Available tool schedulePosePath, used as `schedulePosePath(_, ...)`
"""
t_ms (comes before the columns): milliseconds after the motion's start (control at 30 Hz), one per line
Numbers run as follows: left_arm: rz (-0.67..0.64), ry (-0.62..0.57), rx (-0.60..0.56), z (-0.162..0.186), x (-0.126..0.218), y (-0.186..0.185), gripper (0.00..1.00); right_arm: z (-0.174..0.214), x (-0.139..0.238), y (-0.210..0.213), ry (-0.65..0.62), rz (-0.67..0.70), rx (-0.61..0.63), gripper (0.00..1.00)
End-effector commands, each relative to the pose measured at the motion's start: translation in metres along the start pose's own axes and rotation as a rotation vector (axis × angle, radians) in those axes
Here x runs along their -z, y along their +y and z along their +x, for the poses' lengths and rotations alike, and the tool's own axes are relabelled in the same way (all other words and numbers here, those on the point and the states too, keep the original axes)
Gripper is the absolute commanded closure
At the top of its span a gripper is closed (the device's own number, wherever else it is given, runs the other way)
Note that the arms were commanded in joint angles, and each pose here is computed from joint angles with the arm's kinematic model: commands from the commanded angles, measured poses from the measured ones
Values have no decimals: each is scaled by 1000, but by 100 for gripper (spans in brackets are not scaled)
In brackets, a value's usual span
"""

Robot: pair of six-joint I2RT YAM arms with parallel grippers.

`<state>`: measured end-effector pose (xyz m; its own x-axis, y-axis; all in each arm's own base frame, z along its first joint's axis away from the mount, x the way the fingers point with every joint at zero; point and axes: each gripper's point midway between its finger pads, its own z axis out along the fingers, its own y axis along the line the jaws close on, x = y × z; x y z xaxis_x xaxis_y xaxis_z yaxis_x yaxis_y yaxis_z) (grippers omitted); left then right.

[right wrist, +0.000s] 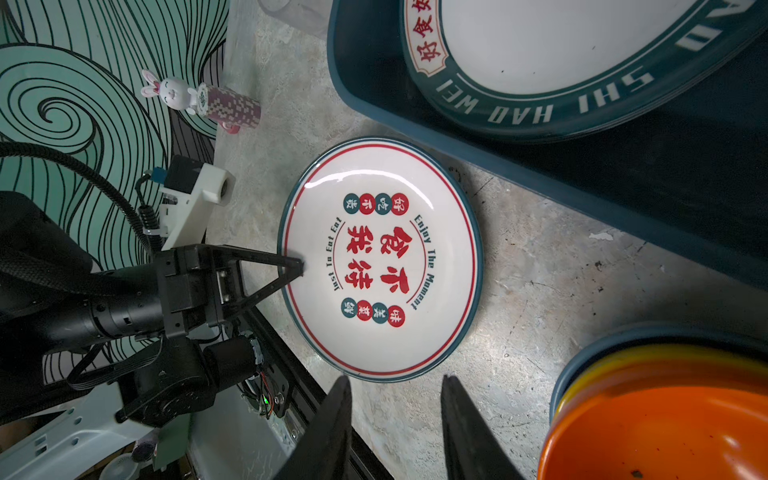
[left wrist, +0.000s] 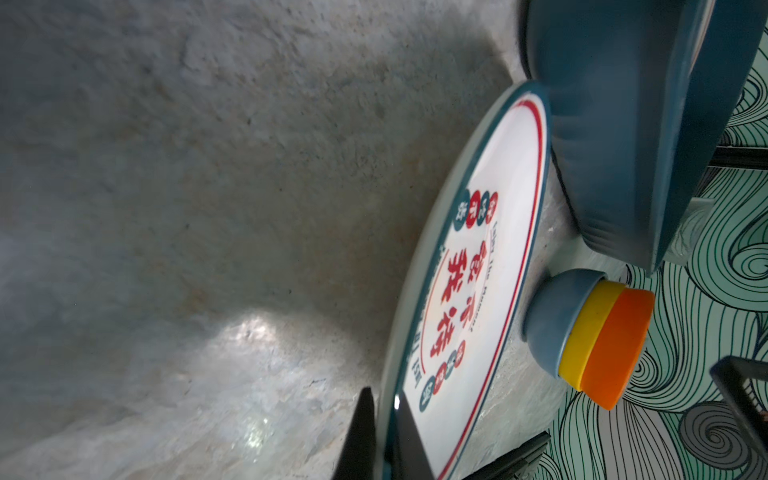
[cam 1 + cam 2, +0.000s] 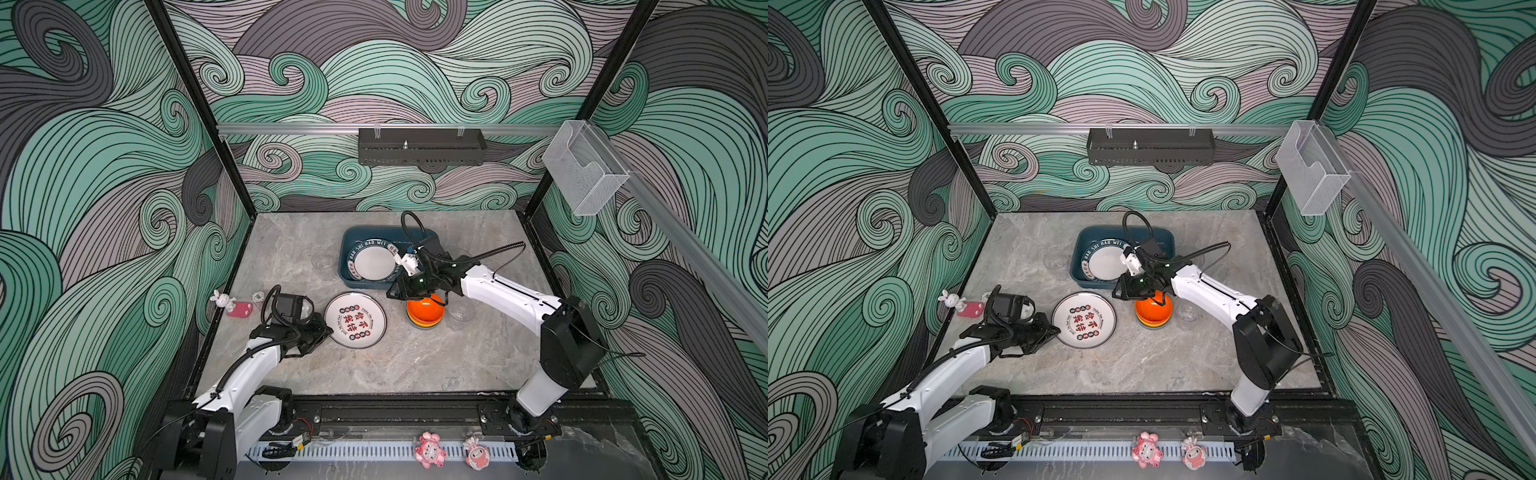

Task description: Place the mixed dishes into the plastic bin

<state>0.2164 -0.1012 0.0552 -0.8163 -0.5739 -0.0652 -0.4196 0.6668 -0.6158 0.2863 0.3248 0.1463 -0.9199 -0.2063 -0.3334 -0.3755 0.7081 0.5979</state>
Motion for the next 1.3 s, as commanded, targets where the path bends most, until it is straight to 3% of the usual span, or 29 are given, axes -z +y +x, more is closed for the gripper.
schedulePosePath(0, 22, -20, -24, -2, 19, -13, 100, 0, 3, -2, -12, 13, -11, 63)
schedulePosePath(500, 298, -139, -92, -12, 74, -84, 100, -9, 24, -7, -64, -15, -81, 63)
schedulePosePath(1000, 444, -47, -99, -16, 82, -131, 100, -16, 30, 6, -85, -120, -103, 59)
schedulePosePath(1267, 470, -45, -98, -18, 84, -139, 100, -22, 31, 12, -102, -146, -94, 66)
